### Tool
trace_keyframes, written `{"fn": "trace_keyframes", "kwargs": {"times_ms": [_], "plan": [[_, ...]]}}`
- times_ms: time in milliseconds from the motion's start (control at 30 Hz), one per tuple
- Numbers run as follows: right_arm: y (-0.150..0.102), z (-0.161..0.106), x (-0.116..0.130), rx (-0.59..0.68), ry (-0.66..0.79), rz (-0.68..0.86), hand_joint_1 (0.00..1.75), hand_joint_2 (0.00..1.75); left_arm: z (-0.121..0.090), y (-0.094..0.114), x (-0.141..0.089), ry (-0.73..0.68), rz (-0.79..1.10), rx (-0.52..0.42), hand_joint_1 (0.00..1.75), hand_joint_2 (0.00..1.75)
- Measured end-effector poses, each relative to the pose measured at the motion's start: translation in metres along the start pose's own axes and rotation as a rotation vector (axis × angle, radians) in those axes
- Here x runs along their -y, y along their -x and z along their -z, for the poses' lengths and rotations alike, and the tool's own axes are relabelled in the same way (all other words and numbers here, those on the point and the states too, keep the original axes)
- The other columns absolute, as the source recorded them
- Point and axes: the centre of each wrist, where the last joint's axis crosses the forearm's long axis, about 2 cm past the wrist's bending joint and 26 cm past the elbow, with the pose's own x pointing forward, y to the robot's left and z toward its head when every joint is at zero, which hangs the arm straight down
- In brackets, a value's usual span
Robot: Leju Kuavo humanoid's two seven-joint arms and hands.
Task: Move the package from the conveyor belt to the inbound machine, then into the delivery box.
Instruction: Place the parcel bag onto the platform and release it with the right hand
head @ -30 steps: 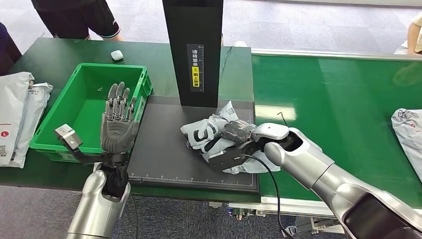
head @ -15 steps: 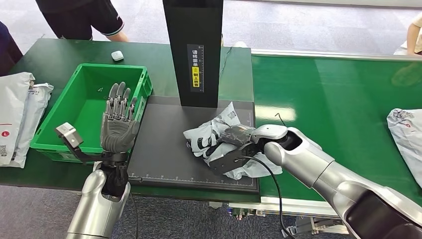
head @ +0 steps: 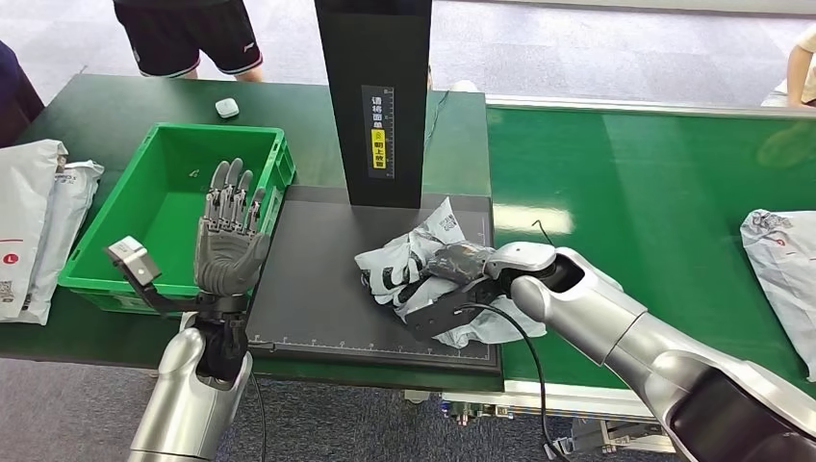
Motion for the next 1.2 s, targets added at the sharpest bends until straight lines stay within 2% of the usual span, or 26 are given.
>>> {"fn": "trace_keyframes", "kwargs": {"times_ms": [200,267,500,900,1067,1200], "plan": [[-0.011,0.002,-0.004,0.107,0.391,-0.105,0.00,1.75,-0.005,0.001,0.002,0.010,-0.004,0.020,0.00,1.75],[-0.016,0.000,-0.003,0.134,0.482,-0.114,0.00,1.75,-0.006,0.001,0.003,0.014,-0.007,0.025,0.00,1.75],[-0.028,-0.008,-0.012,0.193,0.863,0.075,0.00,1.75,0.009,-0.002,0.006,0.052,-0.013,0.046,0.00,1.75],[-0.037,-0.019,-0.014,0.204,1.109,0.273,0.00,1.75,0.017,-0.003,0.009,0.057,-0.015,0.055,0.00,1.75],[-0.035,-0.031,-0.012,0.233,1.248,0.429,0.00,1.75,0.016,-0.003,0.011,0.069,-0.005,0.055,0.00,1.75],[-0.034,-0.040,-0.014,0.291,1.286,0.575,0.00,1.75,0.016,-0.002,0.012,0.087,0.010,0.063,0.00,1.75]]}}
